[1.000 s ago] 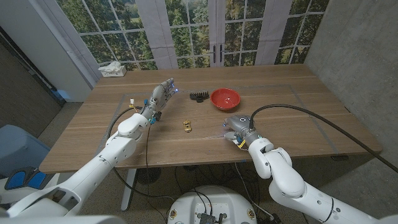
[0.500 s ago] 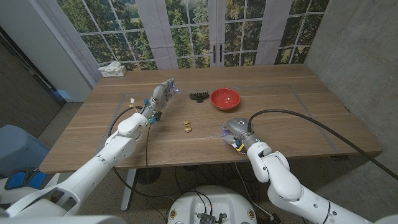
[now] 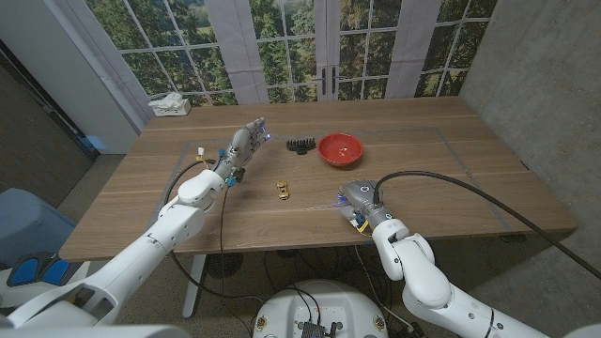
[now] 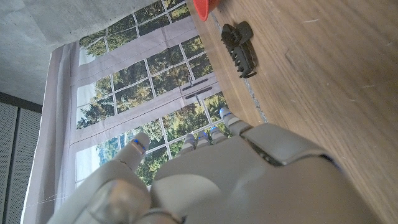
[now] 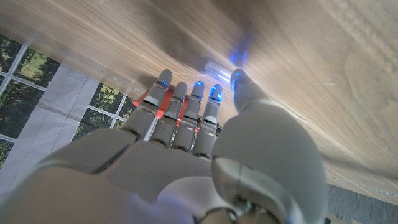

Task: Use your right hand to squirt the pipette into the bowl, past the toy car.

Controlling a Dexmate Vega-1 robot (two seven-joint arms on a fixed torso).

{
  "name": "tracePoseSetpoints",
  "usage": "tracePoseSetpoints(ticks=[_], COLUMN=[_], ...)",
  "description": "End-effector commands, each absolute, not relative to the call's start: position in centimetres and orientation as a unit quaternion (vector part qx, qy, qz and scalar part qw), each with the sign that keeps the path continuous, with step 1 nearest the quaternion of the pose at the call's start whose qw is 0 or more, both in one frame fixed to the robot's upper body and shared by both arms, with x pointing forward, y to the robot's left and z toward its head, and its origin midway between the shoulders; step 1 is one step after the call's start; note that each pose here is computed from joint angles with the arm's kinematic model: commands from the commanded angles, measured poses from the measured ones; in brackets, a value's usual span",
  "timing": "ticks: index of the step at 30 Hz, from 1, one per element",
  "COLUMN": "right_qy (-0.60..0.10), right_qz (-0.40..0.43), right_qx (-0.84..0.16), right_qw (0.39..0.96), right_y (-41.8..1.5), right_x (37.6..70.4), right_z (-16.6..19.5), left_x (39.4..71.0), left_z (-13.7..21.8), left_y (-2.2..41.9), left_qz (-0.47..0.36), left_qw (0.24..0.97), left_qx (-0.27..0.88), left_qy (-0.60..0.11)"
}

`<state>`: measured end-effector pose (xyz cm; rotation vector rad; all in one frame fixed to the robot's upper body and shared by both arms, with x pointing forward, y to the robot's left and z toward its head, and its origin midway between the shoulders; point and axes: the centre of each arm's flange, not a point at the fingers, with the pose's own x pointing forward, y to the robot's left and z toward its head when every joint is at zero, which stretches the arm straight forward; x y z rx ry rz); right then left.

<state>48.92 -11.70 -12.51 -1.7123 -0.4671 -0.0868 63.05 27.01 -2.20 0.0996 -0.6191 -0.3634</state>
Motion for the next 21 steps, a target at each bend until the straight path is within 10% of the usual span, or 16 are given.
tracePoseSetpoints(ticks=[1,21], right_qy=[-0.173,-0.207], right_qz=[-0.067,-0.075], right_qx=[-0.778,-0.752], right_qw=[0.601,0.621], right_y=[-12.0,-13.3], right_x=[49.8,50.2], right_z=[-13.4,-13.9], left_x=[62.6,62.2], left_z=[-2.1,-2.0], left_y=[26.7,26.5], left_qz=[-0.178,-0.18], left_qw=[0.934,0.935], left_qx=[0.052,0.047], left_qy=[-0.306,-0.302])
